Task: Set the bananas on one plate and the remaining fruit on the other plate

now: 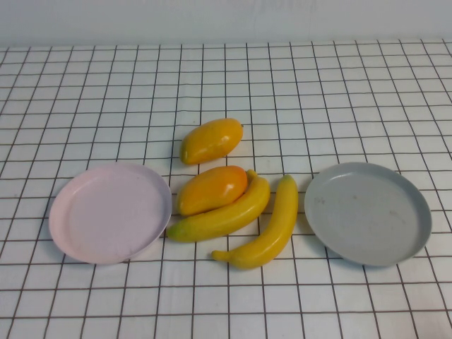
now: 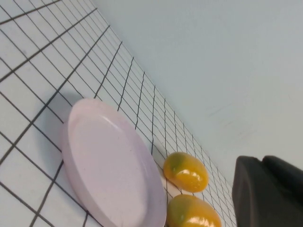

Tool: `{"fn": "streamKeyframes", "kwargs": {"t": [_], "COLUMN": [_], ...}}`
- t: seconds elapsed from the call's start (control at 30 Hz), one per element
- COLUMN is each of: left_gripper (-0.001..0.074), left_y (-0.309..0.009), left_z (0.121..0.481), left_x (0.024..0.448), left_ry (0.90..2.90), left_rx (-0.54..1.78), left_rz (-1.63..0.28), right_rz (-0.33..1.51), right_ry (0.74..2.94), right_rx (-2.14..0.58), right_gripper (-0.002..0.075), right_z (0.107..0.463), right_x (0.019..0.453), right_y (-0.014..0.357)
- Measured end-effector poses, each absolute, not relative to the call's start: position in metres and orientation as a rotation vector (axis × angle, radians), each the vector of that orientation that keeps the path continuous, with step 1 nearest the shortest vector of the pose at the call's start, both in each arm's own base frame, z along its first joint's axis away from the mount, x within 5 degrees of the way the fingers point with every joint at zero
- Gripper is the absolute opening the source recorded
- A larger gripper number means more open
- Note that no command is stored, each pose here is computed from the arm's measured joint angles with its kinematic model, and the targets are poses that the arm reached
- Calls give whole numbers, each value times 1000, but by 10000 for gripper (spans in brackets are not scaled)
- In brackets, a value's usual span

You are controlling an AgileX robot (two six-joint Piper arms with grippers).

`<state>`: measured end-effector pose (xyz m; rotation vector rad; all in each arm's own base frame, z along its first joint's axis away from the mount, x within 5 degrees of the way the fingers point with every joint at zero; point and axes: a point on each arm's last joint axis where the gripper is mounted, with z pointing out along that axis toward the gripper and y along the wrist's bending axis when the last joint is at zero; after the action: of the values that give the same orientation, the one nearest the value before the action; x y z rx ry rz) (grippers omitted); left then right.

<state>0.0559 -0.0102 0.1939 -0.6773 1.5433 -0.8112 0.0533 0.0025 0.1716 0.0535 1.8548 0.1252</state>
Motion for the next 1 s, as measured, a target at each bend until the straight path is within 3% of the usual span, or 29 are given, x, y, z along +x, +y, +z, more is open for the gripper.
{"fn": "streamKeyframes", "kwargs": {"t": [0.23, 0.5, 0.7, 1.0], "left_gripper": [-4, -4, -4, 0], "left_y": [-12, -32, -33, -37], "left_z": [196, 265, 300, 316], "left_x": [55, 43, 70, 122], "left_ry": [1569, 1836, 2104, 2285], "left_rx": [-623, 40, 391, 523], "left_rz": [-780, -506, -299, -244], "right_rz": [125, 125, 125, 125], "right_ry": [1855, 1855, 1855, 1855], "right_rx": [53, 53, 53, 53], "right_gripper": [-16, -16, -16, -16], "right_z": [172, 172, 172, 172], "right_x": [53, 53, 53, 53], "right_y": [3, 3, 3, 3]}}
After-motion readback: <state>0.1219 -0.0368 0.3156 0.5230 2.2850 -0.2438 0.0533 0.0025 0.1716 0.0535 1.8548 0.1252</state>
